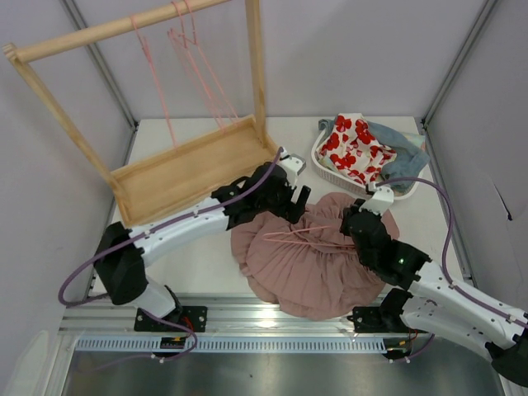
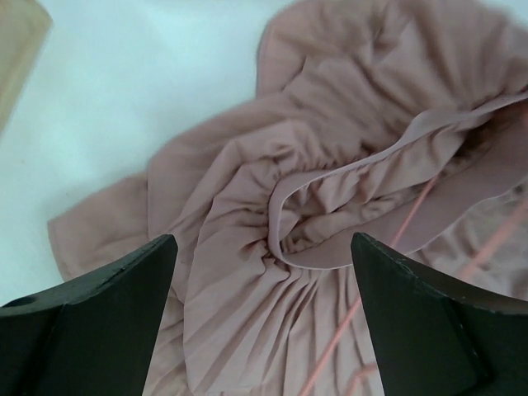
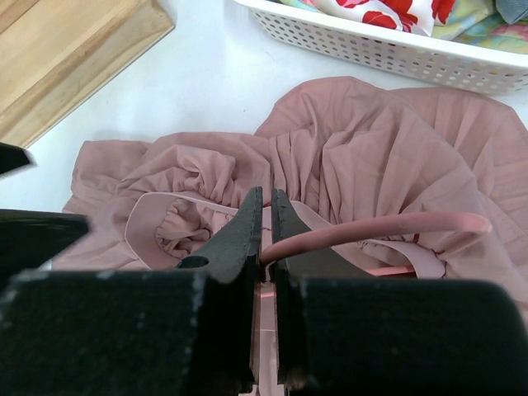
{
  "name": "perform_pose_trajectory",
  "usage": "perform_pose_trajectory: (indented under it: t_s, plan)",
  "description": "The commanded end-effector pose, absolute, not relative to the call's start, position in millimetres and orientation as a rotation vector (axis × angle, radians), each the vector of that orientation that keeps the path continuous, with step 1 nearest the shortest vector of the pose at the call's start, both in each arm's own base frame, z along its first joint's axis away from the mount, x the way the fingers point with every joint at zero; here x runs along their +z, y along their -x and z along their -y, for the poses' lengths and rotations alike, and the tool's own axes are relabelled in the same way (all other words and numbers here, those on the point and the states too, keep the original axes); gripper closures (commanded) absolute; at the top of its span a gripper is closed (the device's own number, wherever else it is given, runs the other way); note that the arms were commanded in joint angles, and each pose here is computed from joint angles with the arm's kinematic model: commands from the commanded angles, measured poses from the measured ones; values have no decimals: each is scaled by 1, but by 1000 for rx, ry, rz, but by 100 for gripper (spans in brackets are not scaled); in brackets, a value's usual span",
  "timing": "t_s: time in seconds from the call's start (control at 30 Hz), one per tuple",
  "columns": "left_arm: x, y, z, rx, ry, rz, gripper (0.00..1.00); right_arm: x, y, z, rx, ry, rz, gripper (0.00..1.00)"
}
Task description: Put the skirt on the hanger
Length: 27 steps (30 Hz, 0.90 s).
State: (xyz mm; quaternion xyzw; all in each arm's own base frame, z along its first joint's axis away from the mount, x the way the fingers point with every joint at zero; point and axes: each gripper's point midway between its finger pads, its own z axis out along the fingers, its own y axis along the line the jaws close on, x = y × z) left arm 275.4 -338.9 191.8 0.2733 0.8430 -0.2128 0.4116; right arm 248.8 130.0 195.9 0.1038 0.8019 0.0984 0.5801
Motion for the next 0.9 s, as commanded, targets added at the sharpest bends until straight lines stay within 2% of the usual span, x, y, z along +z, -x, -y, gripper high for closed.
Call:
perform_pose_trajectory:
  t_s: [0.0, 0.3, 0.53, 0.7, 0.83, 0.87]
  plan:
    - [178, -278, 341, -512, -717, -2189, 8, 193, -247, -123, 230, -292, -1870, 100]
    - [141, -280, 357, -516, -808, -2240, 21, 194, -246, -121, 240, -304, -1864, 100]
    - [126, -284, 367, -531, -802, -2259, 45, 193, -244, -115, 218, -321, -1863, 100]
    - [117, -287, 370, -527, -789, -2272, 55, 195, -244, -113, 213, -328, -1857, 100]
    - [115, -289, 370, -520, -770, -2272, 72, 192, -244, -110, 195, -332, -1862, 100]
    - [119, -291, 371, -522, -762, -2261, 86, 190, -243, -109, 189, -340, -1866, 100]
